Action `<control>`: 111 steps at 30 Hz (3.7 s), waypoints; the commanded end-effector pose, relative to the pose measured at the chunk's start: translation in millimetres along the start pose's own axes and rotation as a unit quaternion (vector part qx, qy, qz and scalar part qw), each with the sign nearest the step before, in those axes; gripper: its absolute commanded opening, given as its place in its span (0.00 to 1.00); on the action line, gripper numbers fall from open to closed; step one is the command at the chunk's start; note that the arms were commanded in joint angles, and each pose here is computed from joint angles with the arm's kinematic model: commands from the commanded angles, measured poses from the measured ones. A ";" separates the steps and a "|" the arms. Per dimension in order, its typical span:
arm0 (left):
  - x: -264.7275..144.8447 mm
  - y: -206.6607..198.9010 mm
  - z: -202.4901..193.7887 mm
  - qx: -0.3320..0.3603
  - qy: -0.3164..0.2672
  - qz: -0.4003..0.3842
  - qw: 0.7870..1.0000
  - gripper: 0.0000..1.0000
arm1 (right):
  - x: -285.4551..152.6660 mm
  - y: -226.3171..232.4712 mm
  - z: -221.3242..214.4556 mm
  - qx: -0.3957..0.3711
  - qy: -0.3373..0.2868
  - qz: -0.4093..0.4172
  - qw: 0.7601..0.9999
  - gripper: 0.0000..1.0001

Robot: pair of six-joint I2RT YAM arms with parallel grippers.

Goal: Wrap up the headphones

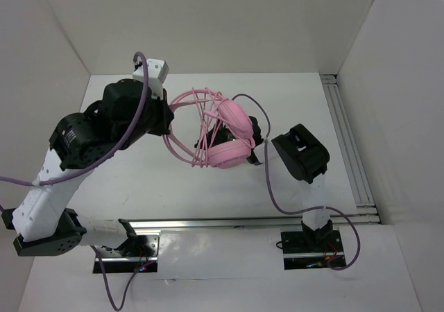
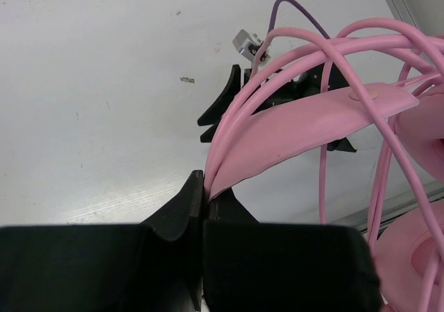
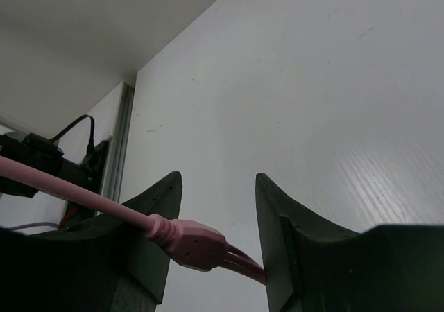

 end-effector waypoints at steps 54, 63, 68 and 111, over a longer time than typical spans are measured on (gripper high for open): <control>173.8 140.2 -32.8 -0.084 0.065 0.293 0.950 0.00 | -40.0 172.0 5.1 -0.240 0.128 -0.204 0.941 0.00; 185.4 112.5 -122.6 0.014 0.207 0.209 0.956 0.00 | -64.3 183.8 54.6 -0.335 0.152 -0.377 0.850 0.03; 181.1 88.1 -156.5 0.081 0.251 0.153 0.952 0.00 | -77.8 183.5 80.1 -0.376 0.133 -0.481 0.781 0.11; 138.1 36.2 -148.0 0.103 0.205 -0.027 0.973 0.00 | -102.7 119.3 95.0 -0.313 0.090 -0.517 0.791 0.63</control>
Point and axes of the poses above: each gripper's point midway between its finger pads, its own x axis out along the fingers, its own y axis along the line the jaws close on, z = x × y, the point moved 6 cm from there along -x, back along the fingers, and after that the axes turned 4 degrees about -x, right-handed, at the moved point
